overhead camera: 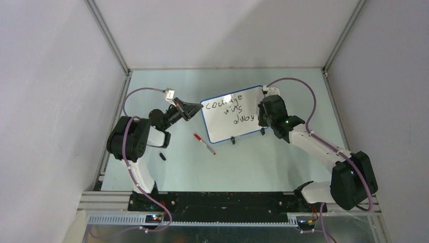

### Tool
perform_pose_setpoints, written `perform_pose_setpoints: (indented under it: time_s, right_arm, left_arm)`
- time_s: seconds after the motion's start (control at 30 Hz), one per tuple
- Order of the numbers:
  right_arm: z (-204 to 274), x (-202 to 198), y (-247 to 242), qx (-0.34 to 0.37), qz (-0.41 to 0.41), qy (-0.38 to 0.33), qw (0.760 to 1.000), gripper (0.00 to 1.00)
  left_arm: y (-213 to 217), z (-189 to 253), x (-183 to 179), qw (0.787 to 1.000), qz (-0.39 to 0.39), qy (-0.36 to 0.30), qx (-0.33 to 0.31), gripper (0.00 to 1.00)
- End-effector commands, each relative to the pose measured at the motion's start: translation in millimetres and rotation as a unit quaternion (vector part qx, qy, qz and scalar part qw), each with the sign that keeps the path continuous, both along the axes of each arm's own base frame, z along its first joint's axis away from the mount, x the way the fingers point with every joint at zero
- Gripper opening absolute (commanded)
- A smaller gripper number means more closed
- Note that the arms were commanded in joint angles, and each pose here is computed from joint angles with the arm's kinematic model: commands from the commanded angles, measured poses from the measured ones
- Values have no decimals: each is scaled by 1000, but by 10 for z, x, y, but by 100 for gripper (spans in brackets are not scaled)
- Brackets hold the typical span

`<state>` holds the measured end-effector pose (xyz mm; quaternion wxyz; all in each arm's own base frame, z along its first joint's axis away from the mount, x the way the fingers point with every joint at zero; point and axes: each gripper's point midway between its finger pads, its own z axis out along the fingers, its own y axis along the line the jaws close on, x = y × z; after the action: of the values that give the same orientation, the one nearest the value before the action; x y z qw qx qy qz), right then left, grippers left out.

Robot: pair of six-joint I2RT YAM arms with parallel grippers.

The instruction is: Write a sentence on the whiteboard

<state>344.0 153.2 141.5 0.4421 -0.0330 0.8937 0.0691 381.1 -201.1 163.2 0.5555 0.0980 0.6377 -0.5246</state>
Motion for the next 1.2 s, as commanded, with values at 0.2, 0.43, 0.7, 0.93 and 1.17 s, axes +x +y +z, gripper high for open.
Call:
perform_pose_setpoints:
  time_s: [0.2,0.43,0.7,0.93,1.17]
  right_arm:
    - [104,164,48,21,-6,-19,1000,0]
    - [50,202,53,18,-9,-13,1000,0]
    - [57,217,70,23,-7,-15,1000,0]
    - [55,200,109,30,2,-11,999,0]
    - [61,183,137,36,9,-9,999,0]
  left_arm:
    - [6,61,-44,999,-5,-36,14,0]
    - [7,59,-44,999,-5,-36,15,0]
    - [8,60,-40,999,-5,-36,14,0]
    - [13,55,-39,999,-4,-35,14,0]
    - [15,60,-40,999,-4,-36,14,0]
